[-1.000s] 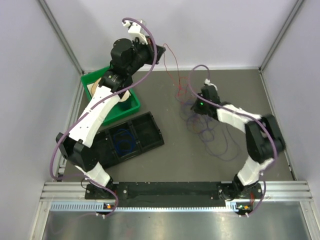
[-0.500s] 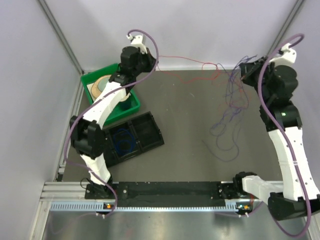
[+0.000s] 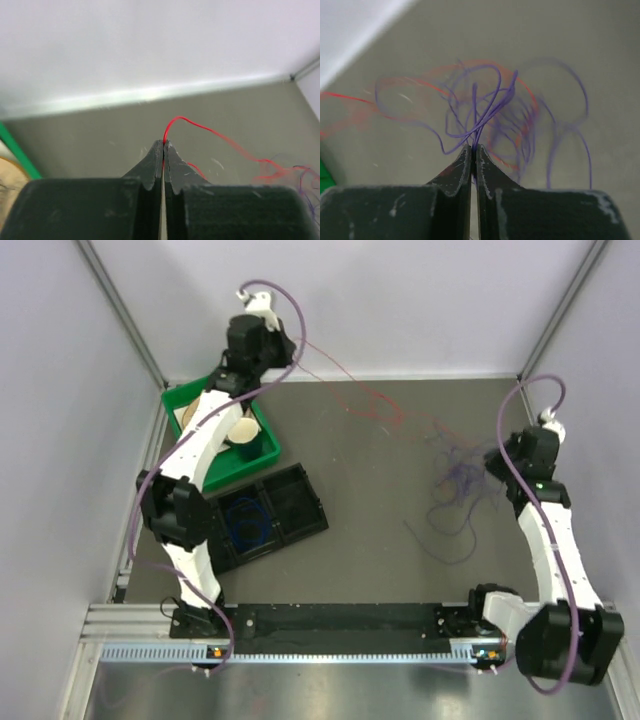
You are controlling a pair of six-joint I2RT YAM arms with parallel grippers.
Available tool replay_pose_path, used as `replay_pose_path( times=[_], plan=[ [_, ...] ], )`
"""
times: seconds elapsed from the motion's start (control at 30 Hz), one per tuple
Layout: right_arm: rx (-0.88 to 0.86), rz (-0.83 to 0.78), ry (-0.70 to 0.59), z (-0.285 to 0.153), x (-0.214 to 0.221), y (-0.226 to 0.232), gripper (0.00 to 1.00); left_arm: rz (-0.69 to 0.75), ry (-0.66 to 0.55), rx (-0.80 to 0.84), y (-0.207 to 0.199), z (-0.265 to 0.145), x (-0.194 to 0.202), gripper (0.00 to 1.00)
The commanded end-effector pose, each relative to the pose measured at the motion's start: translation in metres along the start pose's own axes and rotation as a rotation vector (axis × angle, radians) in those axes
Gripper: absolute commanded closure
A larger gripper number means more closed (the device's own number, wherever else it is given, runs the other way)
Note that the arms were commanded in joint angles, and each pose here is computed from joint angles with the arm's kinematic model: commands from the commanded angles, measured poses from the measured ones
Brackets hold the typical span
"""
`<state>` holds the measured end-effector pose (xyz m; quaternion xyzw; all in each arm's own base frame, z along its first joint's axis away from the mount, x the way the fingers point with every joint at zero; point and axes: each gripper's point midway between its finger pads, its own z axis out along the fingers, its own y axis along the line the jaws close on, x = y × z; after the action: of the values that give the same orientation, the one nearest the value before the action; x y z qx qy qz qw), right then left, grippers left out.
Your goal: Untangle the cables
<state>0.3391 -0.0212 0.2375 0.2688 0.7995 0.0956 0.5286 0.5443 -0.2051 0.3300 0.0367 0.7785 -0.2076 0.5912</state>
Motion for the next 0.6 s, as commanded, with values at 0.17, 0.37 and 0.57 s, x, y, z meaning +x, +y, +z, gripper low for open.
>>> replay_pose_path(
  times=[0.17, 0.37, 0.57],
  plan=[
    [0.069, 0.254, 0.231, 0.048, 0.103, -0.062, 1.0, 0.05, -0.45, 0.049, -0.026, -0.134, -0.195, 1.0],
    [0.053, 0.249, 0.213, 0.053, 0.092, -0.057, 1.0, 0.025, -0.526, 0.218, -0.067, -0.177, -0.227, 1.0],
    [0.057, 0.206, 0.178, 0.046, 0.085, -0.059, 1.0, -0.002, -0.537, 0.316, -0.086, -0.192, -0.234, 1.0]
  ],
)
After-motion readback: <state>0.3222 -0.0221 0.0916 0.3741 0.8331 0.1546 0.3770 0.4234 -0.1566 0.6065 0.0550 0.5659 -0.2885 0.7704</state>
